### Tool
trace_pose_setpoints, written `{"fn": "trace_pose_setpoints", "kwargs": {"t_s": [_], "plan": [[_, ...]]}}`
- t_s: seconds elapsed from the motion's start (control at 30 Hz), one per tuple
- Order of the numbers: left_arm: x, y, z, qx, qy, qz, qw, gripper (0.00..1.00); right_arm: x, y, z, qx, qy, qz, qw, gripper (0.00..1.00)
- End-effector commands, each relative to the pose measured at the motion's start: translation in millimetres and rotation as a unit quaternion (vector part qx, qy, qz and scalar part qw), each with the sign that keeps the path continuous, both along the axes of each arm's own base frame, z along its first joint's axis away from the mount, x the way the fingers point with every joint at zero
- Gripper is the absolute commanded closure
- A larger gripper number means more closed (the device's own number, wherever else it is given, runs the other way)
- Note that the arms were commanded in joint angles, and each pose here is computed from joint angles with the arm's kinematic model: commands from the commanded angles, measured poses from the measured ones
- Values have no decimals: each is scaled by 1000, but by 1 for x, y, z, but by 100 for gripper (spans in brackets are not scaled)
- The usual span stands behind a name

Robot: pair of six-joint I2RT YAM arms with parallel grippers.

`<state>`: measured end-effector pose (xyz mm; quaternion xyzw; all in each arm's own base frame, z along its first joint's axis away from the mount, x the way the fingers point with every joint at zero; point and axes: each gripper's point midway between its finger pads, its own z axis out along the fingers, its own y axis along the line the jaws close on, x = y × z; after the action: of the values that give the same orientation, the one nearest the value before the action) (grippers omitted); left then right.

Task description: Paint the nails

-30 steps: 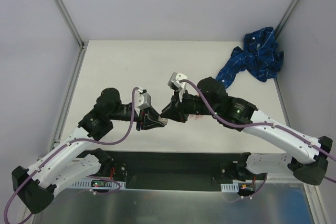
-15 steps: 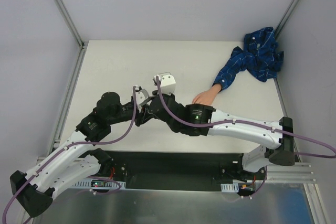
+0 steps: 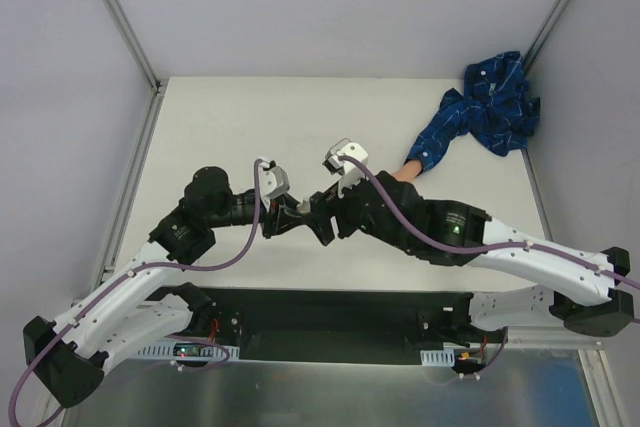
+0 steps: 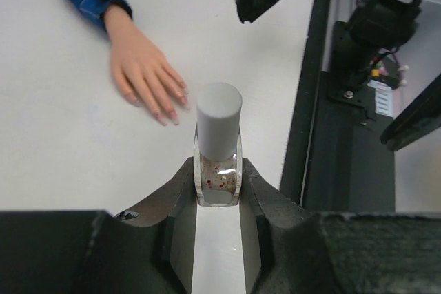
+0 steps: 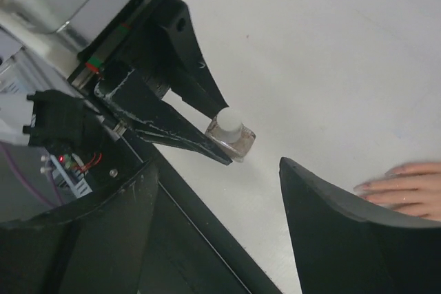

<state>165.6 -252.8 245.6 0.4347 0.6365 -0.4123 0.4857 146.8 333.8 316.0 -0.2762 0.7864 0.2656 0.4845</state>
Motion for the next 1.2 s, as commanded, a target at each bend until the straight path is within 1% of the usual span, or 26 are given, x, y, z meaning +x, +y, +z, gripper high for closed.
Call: {"fn": "trace_pose_setpoints", "kwargs": {"t_s": [0.0, 0.03, 0.1, 0.2, 0.23, 0.27, 0.3, 0.37, 0.4, 0.43, 0.57, 0.6, 0.67, 0.7, 0.77, 0.83, 0.87, 0.9, 0.97, 1.0, 1.03, 1.07, 1.1, 1.13, 1.17], "plan": [[-34, -15, 36, -54, -13, -117, 992, 100, -29, 10, 12, 1, -36, 179, 983, 27], [-37, -16, 36, -54, -6, -130, 990, 100, -36, 12, 12, 6, -35, 206, 978, 27], [-47, -18, 37, -59, 7, -164, 985, 100, -36, 13, 12, 5, -45, 220, 974, 29], [-50, -20, 35, -58, 19, -177, 982, 100, -34, 15, 14, 13, -42, 234, 971, 35], [-51, -20, 35, -58, 19, -181, 982, 100, -33, 15, 13, 15, -38, 239, 970, 40], [-51, -20, 35, -58, 18, -181, 982, 100, -33, 15, 11, 16, -36, 242, 970, 42], [-52, -20, 35, -59, 19, -183, 981, 100, -32, 16, 10, 18, -35, 244, 969, 47], [-54, -19, 36, -61, 16, -186, 981, 100, -31, 17, 9, 24, -30, 250, 968, 51], [-53, -19, 37, -62, 13, -184, 981, 100, -31, 19, 7, 24, -26, 252, 967, 59], [-53, -19, 36, -62, 12, -184, 981, 100, -32, 19, 7, 26, -22, 259, 965, 64], [-56, -19, 37, -64, 12, -191, 979, 100, -31, 23, 0, 24, -12, 267, 963, 65], [-56, -19, 38, -64, 10, -191, 979, 100, -30, 25, -2, 24, -7, 268, 963, 68], [-55, -18, 38, -65, 6, -189, 980, 100, -31, 27, -3, 24, -4, 273, 962, 76], [-55, -18, 39, -65, 5, -187, 980, 100, -31, 28, -7, 21, -2, 276, 961, 81], [-55, -17, 40, -66, 0, -183, 981, 100, -31, 28, -10, 17, 1, 276, 961, 86], [-49, -16, 41, -67, -10, -161, 985, 100, -32, 28, -13, 15, 5, 276, 961, 90], [-46, -15, 42, -66, -16, -149, 986, 100, -31, 28, -18, 12, 10, 273, 962, 94], [-35, -13, 42, -65, -28, -113, 991, 100, -30, 27, -17, 16, 9, 265, 964, 99], [-22, -9, 41, -61, -42, -69, 995, 100, -20, 26, -25, 20, 15, 221, 975, 99], [-7, -3, 41, -59, -55, -17, 997, 100, -21, 26, -26, 23, 14, 205, 978, 99], [0, 1, 41, -56, -66, 6, 996, 100, 2, 19, -27, 12, -12, 116, 993, 99], [8, 5, 40, -53, -71, 33, 996, 100, 11, 12, -29, 10, -17, 46, 999, 99], [13, 10, 41, -51, -77, 54, 994, 100, 2, 13, -29, 8, -24, -8, 1000, 99], [23, 15, 39, -44, -82, 86, 992, 100, 29, -17, -21, 0, -67, -156, 986, 99], [25, 17, 39, -43, -83, 95, 991, 100, 28, -20, -38, -8, -51, -210, 976, 99]]}}
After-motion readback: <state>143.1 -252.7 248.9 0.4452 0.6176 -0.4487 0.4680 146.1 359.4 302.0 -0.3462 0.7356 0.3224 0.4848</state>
